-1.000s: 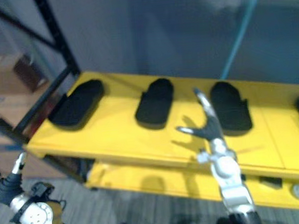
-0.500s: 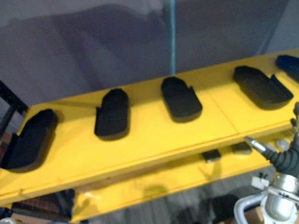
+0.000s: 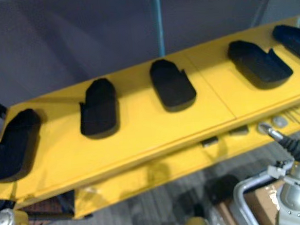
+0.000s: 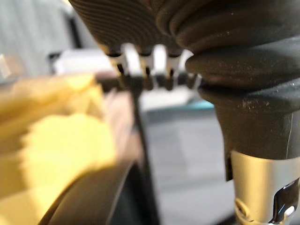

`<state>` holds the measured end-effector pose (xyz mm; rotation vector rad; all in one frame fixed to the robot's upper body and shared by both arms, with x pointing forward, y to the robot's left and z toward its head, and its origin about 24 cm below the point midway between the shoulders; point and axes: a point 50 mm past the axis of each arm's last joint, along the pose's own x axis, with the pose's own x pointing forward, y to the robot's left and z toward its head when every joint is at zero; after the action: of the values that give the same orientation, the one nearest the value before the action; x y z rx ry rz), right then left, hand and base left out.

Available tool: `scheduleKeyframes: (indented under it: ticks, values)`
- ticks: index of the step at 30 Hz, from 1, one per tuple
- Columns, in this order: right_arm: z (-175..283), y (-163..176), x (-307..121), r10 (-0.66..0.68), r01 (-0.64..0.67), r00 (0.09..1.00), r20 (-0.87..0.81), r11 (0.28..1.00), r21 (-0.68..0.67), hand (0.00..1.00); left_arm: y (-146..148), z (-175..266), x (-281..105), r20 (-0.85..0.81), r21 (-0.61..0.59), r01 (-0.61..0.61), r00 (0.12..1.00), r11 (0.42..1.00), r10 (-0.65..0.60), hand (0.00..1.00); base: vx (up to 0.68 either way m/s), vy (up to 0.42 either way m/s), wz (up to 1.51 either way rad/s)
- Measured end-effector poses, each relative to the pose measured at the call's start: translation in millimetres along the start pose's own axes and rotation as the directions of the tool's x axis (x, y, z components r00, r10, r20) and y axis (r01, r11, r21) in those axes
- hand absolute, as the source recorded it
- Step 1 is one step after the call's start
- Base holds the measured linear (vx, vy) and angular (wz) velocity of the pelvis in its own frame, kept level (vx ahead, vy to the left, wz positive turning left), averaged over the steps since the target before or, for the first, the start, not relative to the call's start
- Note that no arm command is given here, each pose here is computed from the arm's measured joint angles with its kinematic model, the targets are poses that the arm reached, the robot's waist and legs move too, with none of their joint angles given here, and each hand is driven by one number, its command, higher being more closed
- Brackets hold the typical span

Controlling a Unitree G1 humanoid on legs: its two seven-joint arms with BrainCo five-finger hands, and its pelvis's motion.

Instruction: Walk over and take plastic housings, then place them on the shelf

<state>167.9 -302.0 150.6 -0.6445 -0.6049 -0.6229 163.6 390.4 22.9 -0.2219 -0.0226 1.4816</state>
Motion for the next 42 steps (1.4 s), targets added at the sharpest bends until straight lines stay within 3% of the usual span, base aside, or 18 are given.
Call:
scheduleKeyframes:
  ticks: [12,27,31,36,38,42]
  values:
    - [6,0,7,0.018,-0.017,0.999,0.041,1.0,-0.007,0.0,-41,9,6,-0.094,-0.143,0.103,0.989,0.984,-0.117,0.0,0.01,0.0,-0.09]
    - [11,-1,5,-0.007,0.006,0.999,0.043,0.999,0.041,0.0,-50,28,9,-0.054,-0.207,-0.001,0.998,0.978,-0.011,0.0,0.0,0.0,-0.04]
    - [7,-1,-10,-0.015,0.016,1.0,-0.017,0.999,0.049,0.0,-37,42,-16,0.099,-0.215,-0.031,0.994,0.976,0.053,0.0,0.01,-0.002,0.07]
    - [17,-3,-31,-0.055,0.06,0.996,-0.07,0.995,0.076,0.0,1,76,-70,0.273,-0.318,0.059,0.962,0.946,0.032,0.0,0.0,-0.003,0.24]
    - [20,0,-38,-0.075,0.084,0.992,-0.097,0.991,0.102,0.0,19,83,-92,0.304,-0.303,0.102,0.953,0.947,-0.006,0.0,0.01,-0.003,0.42]
    - [25,11,-45,-0.119,0.143,0.982,-0.148,0.976,0.164,0.0,32,89,-128,0.351,-0.197,0.303,0.91,0.932,-0.222,0.0,0.04,0.0,0.38]
